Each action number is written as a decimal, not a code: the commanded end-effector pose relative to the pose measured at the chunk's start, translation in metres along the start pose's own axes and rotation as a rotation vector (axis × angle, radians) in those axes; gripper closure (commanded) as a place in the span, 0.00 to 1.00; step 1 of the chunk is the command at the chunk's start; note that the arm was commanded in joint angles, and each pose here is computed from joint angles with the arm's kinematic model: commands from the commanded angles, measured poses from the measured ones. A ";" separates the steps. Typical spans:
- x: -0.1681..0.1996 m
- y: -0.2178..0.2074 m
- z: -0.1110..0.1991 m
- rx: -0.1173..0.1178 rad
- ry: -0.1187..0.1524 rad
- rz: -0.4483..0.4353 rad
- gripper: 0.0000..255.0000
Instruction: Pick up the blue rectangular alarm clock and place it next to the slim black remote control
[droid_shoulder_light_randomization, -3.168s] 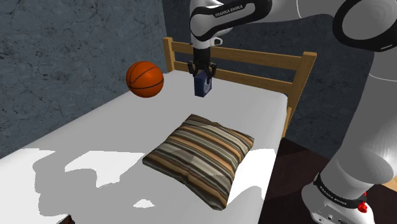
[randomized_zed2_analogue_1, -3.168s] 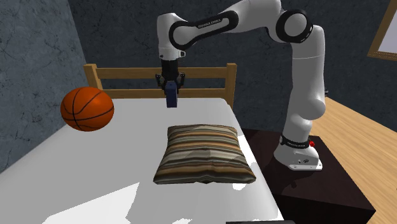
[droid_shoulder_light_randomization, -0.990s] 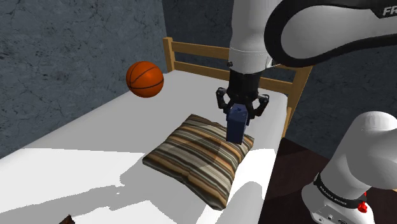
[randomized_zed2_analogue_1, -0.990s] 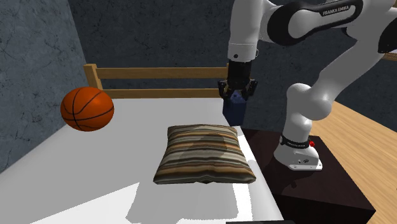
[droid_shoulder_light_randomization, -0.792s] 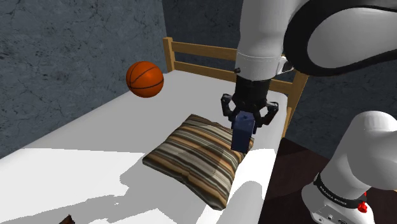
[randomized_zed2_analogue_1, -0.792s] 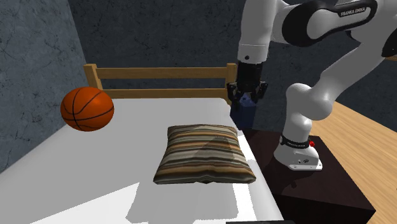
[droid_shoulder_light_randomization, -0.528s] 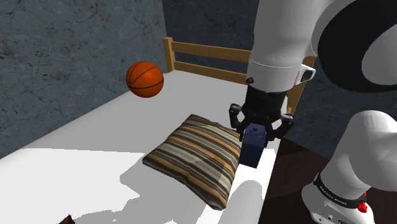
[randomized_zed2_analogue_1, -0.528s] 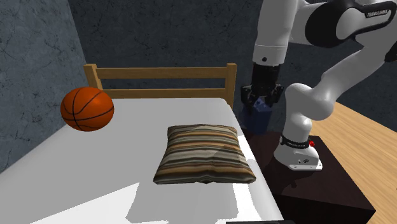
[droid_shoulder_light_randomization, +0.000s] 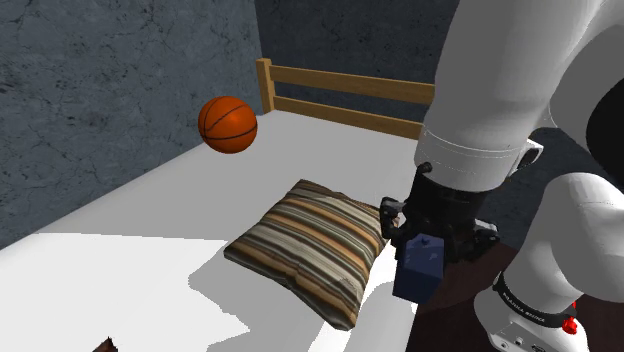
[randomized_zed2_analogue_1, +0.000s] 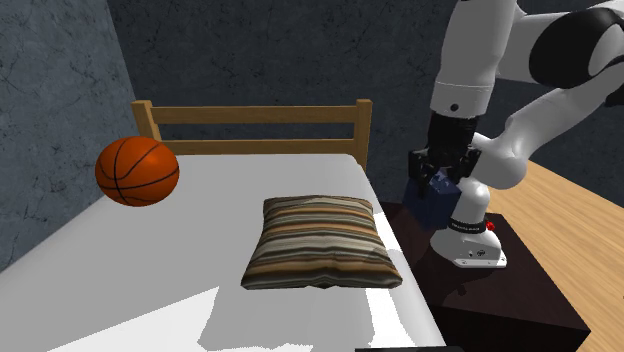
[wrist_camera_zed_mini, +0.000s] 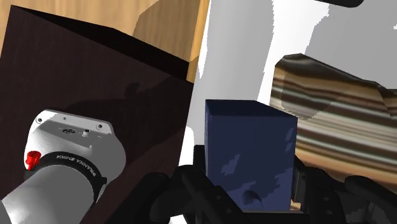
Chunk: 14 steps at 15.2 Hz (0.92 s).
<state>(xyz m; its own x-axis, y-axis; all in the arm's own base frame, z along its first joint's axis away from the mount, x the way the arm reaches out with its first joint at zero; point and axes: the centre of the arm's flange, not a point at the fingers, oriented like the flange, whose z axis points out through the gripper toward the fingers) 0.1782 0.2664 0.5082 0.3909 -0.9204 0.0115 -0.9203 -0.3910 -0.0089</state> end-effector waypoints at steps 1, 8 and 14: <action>-0.001 0.001 0.010 0.000 0.000 0.001 1.00; -0.001 0.001 0.047 0.000 0.000 0.001 1.00; -0.002 0.002 0.079 0.000 0.000 0.001 1.00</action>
<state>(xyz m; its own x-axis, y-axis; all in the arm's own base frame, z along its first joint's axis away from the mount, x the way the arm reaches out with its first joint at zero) 0.1778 0.2671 0.4350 0.3905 -0.9205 0.0114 -0.9205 -0.3906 -0.0087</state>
